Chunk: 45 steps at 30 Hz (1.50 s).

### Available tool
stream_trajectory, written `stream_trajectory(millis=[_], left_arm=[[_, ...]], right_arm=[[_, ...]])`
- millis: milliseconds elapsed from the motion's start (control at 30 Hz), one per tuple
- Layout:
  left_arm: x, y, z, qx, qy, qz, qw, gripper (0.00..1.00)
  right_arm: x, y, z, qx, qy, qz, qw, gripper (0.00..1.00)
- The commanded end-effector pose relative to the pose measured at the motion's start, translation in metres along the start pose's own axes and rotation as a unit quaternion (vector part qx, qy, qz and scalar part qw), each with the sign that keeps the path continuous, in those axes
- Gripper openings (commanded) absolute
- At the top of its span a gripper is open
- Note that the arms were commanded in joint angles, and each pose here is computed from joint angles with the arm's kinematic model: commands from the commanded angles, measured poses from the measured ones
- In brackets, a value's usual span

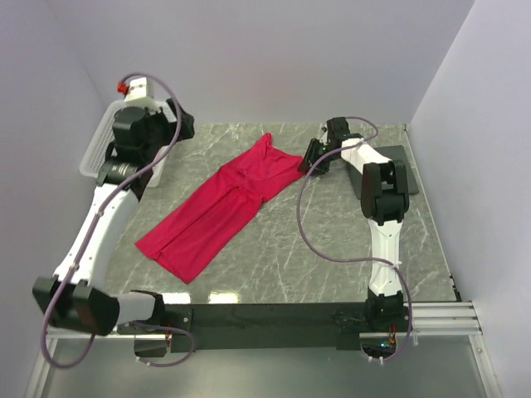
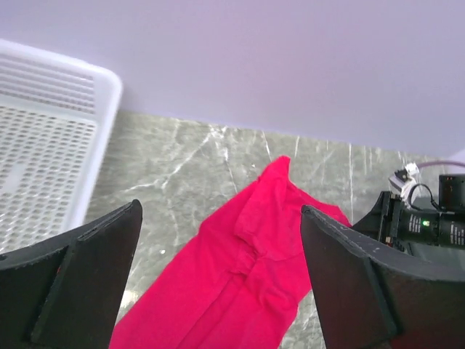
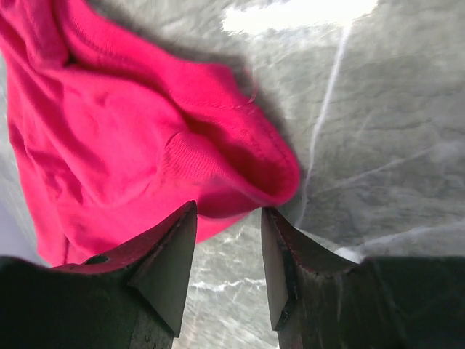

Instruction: Fold and stack the t-shirts

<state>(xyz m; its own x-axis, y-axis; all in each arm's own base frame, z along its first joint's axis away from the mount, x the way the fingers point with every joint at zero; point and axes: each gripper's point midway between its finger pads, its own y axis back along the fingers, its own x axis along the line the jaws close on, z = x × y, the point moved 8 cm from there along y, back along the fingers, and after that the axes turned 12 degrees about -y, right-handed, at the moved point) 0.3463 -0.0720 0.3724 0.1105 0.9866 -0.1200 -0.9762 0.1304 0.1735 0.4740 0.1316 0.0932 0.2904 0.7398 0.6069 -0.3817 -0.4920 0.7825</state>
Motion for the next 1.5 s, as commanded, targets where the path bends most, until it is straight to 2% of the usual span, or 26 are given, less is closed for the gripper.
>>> stream_trajectory(millis=[0,67,200,300,400,667,767,900,933,1100,1133,1233,1267,1300,1367,1400,1433,1467], left_arm=[[0.01,0.009,-0.019,0.006,0.017,0.033,0.999,0.95],[0.011,0.02,-0.028,0.018,0.027,0.034,0.999,0.95],[0.011,0.036,-0.04,0.03,0.038,0.03,0.998,0.95],[0.012,0.048,-0.045,0.04,0.039,0.031,0.998,0.95],[0.012,0.057,-0.048,0.045,0.039,0.032,0.998,0.95],[0.011,0.064,-0.068,0.072,0.054,0.022,0.996,0.94],[0.008,0.06,-0.077,0.091,0.058,0.008,0.994,0.94],[0.009,0.055,-0.091,0.123,0.064,0.011,0.99,0.93],[0.009,0.056,-0.094,0.129,0.067,0.013,0.989,0.93],[0.012,0.063,-0.125,0.185,0.097,0.037,0.977,0.92],[0.012,0.064,-0.131,0.194,0.102,0.039,0.975,0.92],[0.012,0.069,-0.156,0.226,0.123,0.042,0.965,0.89],[0.013,0.07,-0.168,0.242,0.125,0.043,0.961,0.88],[0.013,0.07,-0.173,0.247,0.127,0.042,0.96,0.88],[0.014,0.069,-0.186,0.265,0.123,0.045,0.955,0.86],[0.016,0.068,-0.189,0.269,0.119,0.046,0.955,0.85],[0.017,0.067,-0.192,0.277,0.11,0.052,0.953,0.85],[0.018,0.067,-0.193,0.282,0.107,0.052,0.952,0.85]], right_arm=[[0.009,-0.003,0.01,-0.039,-0.025,-0.008,0.999,0.48],[0.005,-0.007,0.006,-0.031,-0.04,-0.009,0.999,0.47],[0.0,-0.015,0.006,-0.029,-0.062,-0.013,0.998,0.39],[0.002,-0.014,0.013,-0.046,-0.063,-0.007,0.997,0.16],[0.002,-0.008,0.031,-0.08,-0.054,-0.01,0.995,0.03],[-0.006,0.016,0.108,-0.19,-0.028,-0.017,0.981,0.0],[-0.002,0.021,0.13,-0.222,-0.013,0.001,0.975,0.05],[0.013,0.029,0.128,-0.217,0.029,0.021,0.975,0.37],[0.019,0.038,0.128,-0.222,0.039,0.025,0.974,0.41],[0.027,0.078,0.118,-0.222,0.086,0.011,0.971,0.45],[0.027,0.091,0.11,-0.217,0.115,0.006,0.969,0.47],[0.025,0.109,0.08,-0.157,0.2,0.025,0.967,0.49],[0.032,0.113,0.054,-0.079,0.235,0.096,0.964,0.49],[0.032,0.119,0.038,-0.047,0.324,0.129,0.936,0.5],[0.034,0.124,-0.011,0.055,0.384,0.204,0.899,0.62],[0.044,0.118,-0.045,0.086,0.49,0.225,0.838,0.63],[0.04,0.121,-0.075,0.136,0.519,0.235,0.811,0.63],[0.043,0.117,-0.097,0.152,0.571,0.24,0.77,0.63]])
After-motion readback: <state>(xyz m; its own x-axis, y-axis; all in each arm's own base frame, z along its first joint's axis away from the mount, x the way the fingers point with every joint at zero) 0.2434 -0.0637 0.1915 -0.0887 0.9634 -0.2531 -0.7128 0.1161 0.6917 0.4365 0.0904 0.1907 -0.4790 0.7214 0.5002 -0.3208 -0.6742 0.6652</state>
